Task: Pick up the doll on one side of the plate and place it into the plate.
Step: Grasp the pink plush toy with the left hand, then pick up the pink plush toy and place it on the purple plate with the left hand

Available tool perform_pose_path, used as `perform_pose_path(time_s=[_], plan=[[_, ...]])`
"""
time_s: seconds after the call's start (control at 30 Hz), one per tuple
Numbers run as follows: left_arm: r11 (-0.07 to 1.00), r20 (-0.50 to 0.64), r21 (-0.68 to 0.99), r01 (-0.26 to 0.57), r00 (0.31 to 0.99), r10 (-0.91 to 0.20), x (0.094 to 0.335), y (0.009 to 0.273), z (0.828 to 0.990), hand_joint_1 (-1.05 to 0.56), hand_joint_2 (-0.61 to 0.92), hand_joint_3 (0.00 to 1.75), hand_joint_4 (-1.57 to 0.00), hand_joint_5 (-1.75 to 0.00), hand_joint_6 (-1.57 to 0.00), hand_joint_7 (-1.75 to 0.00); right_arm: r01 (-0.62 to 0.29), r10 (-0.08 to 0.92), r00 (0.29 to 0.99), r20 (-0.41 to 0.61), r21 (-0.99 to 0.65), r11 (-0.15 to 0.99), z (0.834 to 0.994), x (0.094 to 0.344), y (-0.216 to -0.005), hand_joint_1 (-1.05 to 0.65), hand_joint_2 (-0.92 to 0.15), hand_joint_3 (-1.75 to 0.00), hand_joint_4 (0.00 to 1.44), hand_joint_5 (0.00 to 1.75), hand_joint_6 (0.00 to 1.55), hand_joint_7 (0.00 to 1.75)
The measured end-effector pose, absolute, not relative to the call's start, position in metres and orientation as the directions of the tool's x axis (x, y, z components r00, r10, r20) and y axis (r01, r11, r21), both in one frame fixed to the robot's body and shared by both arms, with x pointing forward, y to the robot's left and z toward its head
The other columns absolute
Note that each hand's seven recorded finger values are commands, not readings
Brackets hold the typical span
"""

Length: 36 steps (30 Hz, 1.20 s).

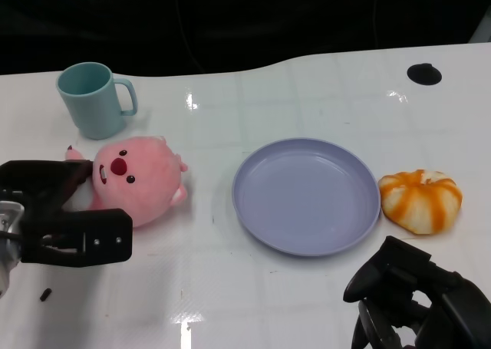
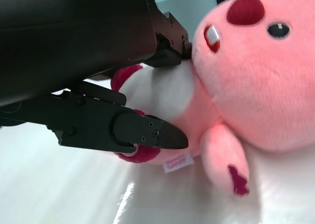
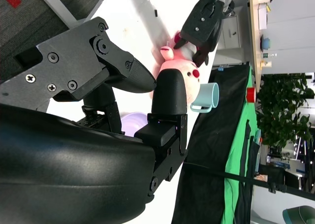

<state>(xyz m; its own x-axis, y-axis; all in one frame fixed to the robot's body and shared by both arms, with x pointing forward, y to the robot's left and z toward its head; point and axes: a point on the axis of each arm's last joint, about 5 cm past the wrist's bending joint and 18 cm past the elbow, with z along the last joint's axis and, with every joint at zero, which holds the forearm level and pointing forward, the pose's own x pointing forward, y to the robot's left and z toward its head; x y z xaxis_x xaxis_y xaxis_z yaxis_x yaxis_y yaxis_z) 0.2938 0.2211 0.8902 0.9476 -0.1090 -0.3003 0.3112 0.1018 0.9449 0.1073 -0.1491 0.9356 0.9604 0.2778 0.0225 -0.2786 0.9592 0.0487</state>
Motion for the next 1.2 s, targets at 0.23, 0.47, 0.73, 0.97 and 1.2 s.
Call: perform_pose_path(time_s=[0.23,0.47,0.73,0.97,1.2], plan=[[0.114,-0.209,0.968,0.223,0.970,-0.123,0.291,0.222,0.878,-0.24,0.92,0.15,-0.78,-1.73,-0.94,-0.82,-0.277,0.276,0.961,0.017,0.051,0.960,0.935,0.106,-0.149,-0.28,-0.62,-1.09,0.63,1.75,0.52,1.49],[0.125,-0.144,0.979,0.160,0.981,-0.132,0.288,0.222,0.874,-0.15,0.92,0.21,-0.80,-1.75,-0.55,-1.72,-0.277,0.277,0.961,0.017,0.057,0.959,0.936,0.106,-0.150,-0.27,-0.62,-1.08,0.63,1.74,0.52,1.50],[0.223,-0.055,0.970,0.095,0.983,-0.177,0.288,0.215,0.879,-0.21,0.69,0.84,-0.87,-1.75,-0.63,-1.75,-0.278,0.278,0.961,0.017,0.057,0.959,0.935,0.106,-0.150,-0.27,-0.62,-1.10,0.63,1.74,0.52,1.50],[0.270,0.057,0.963,0.005,0.974,-0.220,0.296,0.201,0.898,-0.19,0.57,0.97,-0.89,-1.75,-0.68,-1.75,-0.280,0.279,0.960,0.013,0.053,0.959,0.934,0.107,-0.149,-0.26,-0.62,-1.10,0.63,1.74,0.52,1.50],[0.305,0.118,0.952,-0.027,0.951,-0.285,0.297,0.182,0.922,-0.19,0.56,0.91,-0.89,-1.75,-0.64,-1.75,-0.282,0.282,0.959,0.011,0.052,0.958,0.934,0.107,-0.147,-0.25,-0.62,-1.09,0.62,1.74,0.52,1.49]])
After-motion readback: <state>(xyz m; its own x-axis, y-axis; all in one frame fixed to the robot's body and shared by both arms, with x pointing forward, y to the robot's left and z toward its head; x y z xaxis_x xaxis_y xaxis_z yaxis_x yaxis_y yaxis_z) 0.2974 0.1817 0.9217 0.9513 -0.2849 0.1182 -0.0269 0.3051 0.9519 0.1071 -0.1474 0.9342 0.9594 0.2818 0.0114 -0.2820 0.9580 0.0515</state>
